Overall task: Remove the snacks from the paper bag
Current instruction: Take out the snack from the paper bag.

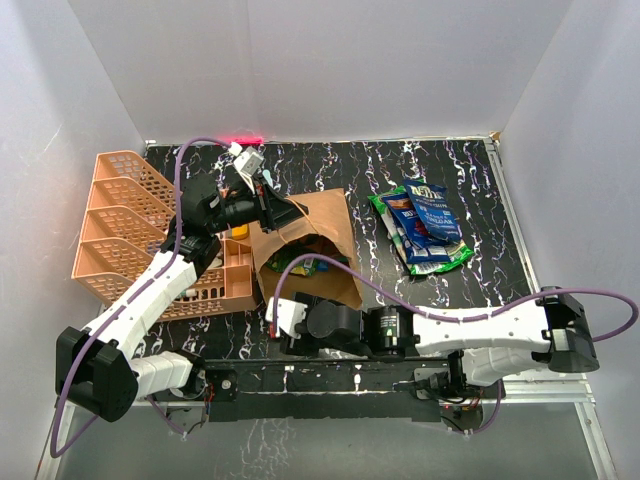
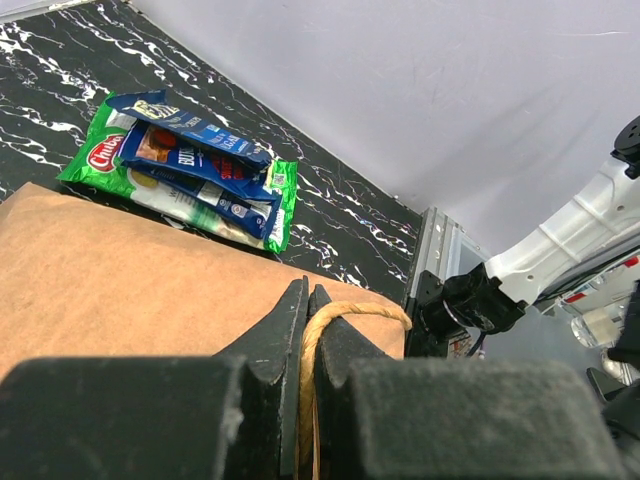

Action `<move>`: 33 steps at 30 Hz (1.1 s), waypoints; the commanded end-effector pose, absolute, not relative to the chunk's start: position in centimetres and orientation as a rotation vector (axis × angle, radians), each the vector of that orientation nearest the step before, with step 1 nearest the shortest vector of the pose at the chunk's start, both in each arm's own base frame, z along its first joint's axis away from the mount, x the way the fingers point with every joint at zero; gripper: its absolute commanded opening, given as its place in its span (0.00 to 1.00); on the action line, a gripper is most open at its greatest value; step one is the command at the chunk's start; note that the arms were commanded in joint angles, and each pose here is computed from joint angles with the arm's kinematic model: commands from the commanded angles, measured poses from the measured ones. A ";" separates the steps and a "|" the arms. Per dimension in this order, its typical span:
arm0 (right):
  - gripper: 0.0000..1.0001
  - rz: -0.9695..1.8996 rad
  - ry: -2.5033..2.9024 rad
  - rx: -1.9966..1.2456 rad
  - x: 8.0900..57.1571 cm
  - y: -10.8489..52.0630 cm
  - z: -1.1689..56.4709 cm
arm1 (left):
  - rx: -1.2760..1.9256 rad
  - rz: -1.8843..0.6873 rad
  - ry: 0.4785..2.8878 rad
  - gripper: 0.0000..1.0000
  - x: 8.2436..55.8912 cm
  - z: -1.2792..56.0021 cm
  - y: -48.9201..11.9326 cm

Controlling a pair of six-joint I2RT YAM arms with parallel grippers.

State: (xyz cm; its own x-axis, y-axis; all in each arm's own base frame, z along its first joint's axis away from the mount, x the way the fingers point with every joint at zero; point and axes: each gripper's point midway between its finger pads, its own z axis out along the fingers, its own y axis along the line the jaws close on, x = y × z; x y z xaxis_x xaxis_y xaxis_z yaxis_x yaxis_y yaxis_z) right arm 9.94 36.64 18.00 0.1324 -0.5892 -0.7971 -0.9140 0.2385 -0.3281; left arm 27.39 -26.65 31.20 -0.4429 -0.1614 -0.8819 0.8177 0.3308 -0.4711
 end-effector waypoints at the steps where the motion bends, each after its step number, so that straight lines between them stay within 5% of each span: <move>1: 0.62 0.096 1.190 -1.433 15.3 36.3 20.8 | 0.632 -1.261 1.523 0.00 27.1 34.9 -26.3; 11: 0.65 -0.097 1.060 -1.496 23.3 35.1 18.0 | 0.632 -1.282 1.513 0.00 26.8 35.1 -26.4; 33: 0.74 -0.103 1.051 -1.571 29.6 37.8 12.4 | 0.635 -1.309 1.487 0.00 26.3 35.8 -26.4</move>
